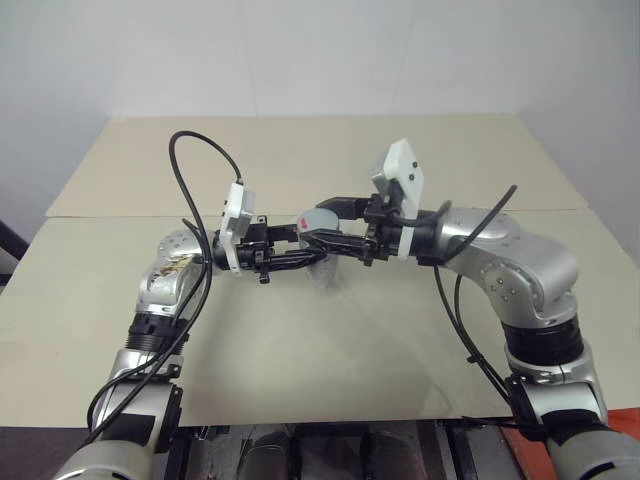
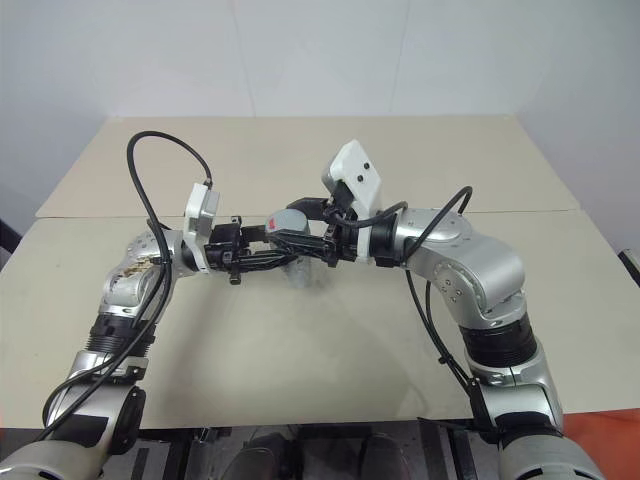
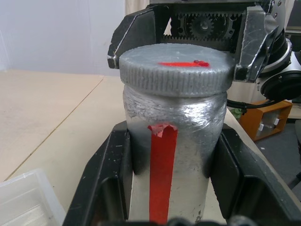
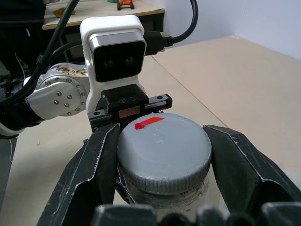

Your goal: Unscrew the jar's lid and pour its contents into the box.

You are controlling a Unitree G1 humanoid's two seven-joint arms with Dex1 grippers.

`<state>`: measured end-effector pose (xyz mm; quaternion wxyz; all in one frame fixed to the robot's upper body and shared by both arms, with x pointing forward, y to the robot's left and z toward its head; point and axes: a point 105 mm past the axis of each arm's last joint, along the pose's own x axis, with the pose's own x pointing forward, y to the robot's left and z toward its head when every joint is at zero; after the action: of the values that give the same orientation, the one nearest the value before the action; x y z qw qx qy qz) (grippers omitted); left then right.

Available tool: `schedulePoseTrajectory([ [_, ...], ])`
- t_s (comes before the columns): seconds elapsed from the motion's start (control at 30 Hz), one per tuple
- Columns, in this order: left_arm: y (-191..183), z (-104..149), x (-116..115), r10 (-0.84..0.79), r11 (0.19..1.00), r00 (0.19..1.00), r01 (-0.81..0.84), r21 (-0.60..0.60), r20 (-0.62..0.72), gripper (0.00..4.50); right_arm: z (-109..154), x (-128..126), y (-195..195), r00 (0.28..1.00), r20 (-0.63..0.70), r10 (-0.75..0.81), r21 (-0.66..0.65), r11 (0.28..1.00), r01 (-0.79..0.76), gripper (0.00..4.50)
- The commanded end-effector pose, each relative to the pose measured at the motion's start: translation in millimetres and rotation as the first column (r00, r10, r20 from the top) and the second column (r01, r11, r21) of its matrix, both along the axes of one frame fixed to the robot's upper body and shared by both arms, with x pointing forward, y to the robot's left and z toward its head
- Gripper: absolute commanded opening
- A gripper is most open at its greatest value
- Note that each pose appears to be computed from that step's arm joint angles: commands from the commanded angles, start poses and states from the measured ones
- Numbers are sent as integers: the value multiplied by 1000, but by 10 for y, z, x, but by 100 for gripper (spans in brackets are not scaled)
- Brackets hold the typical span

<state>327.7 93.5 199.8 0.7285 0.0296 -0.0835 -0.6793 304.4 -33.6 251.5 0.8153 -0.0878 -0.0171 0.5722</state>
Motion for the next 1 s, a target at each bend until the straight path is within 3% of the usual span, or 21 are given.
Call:
schedulePoseTrajectory([
  [0.03,-30,189,-91,-87,996,993,86,12,77,192,135,-67,-7,993,67,101,21,995,-102,277],
  [0.23,-68,286,-245,-257,966,961,251,62,105,192,123,-270,-74,844,68,531,-15,847,-532,277],
  [0.37,-111,323,-337,-326,944,939,316,96,113,192,81,-285,-90,735,30,677,-62,735,-675,277],
  [0.47,-139,324,-395,-365,928,924,353,119,110,192,46,-222,-39,704,11,710,-99,702,-706,277],
  [0.63,-139,307,-396,-370,926,922,356,129,114,192,46,-112,19,712,24,702,-117,709,-695,277],
  [0.7,-115,298,-380,-355,932,928,341,125,115,192,57,-74,14,730,31,683,-113,728,-676,350],
  [0.83,-6,273,-332,-299,951,948,286,117,108,192,139,-38,-66,790,91,606,-63,795,-603,448],
  [1.0,176,261,-204,-164,984,982,155,92,95,192,227,-22,-265,895,172,411,-12,910,-415,448],
])
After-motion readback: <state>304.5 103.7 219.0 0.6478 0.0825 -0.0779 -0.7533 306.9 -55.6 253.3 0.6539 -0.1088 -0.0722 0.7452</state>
